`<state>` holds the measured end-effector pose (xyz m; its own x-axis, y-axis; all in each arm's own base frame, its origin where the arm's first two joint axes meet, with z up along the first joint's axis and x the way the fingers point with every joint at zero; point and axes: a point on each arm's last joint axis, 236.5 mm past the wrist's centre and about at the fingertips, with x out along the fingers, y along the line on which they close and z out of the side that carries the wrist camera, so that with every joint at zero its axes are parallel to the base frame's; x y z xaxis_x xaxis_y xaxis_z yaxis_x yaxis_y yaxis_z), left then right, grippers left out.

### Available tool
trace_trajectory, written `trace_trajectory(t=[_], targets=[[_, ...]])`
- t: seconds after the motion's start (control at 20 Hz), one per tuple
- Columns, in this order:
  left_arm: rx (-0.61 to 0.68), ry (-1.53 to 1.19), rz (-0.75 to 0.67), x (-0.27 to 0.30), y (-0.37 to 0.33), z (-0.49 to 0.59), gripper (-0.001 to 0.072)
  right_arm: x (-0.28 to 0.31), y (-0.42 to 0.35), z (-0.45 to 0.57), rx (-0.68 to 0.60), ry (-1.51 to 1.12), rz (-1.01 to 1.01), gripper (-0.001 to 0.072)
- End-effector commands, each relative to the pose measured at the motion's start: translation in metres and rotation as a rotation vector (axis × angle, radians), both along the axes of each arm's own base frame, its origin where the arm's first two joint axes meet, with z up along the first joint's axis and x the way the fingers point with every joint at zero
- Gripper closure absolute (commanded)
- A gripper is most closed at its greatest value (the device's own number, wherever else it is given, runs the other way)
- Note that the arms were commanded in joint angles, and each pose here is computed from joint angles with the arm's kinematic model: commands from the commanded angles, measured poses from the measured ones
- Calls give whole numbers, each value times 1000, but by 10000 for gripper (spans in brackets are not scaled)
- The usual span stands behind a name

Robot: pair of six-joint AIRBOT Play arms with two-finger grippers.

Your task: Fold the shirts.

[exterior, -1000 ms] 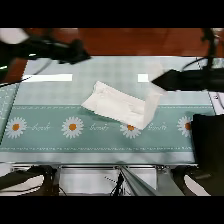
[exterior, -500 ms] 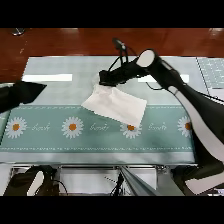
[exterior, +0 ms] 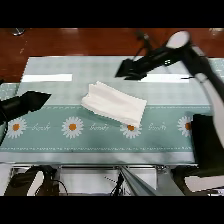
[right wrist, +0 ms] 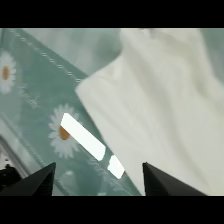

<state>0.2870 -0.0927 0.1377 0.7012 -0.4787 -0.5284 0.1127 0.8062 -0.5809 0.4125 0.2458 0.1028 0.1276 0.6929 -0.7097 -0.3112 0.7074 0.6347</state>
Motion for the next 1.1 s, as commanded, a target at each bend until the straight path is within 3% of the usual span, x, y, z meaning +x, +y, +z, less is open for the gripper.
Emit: trace_trajectory(t=[0.0,0.1,0.2,0.4,0.7,1.05], targets=[[19,-5,-10,2,1,-4,677,-25,-144,25,-319,-116,-257,84],[19,-4,-10,2,1,-4,677,-51,-192,18,-348,-183,-480,85],[18,1,-10,1,1,-7,677,-84,-212,-16,-291,-183,-687,85],[10,42,-10,-2,0,-24,677,-133,-180,-123,-22,69,-920,85],[-1,68,-2,-3,0,-36,677,-137,-108,-180,88,303,-683,85],[-24,59,0,-2,-2,-32,677,-91,-62,-196,145,413,-499,87]])
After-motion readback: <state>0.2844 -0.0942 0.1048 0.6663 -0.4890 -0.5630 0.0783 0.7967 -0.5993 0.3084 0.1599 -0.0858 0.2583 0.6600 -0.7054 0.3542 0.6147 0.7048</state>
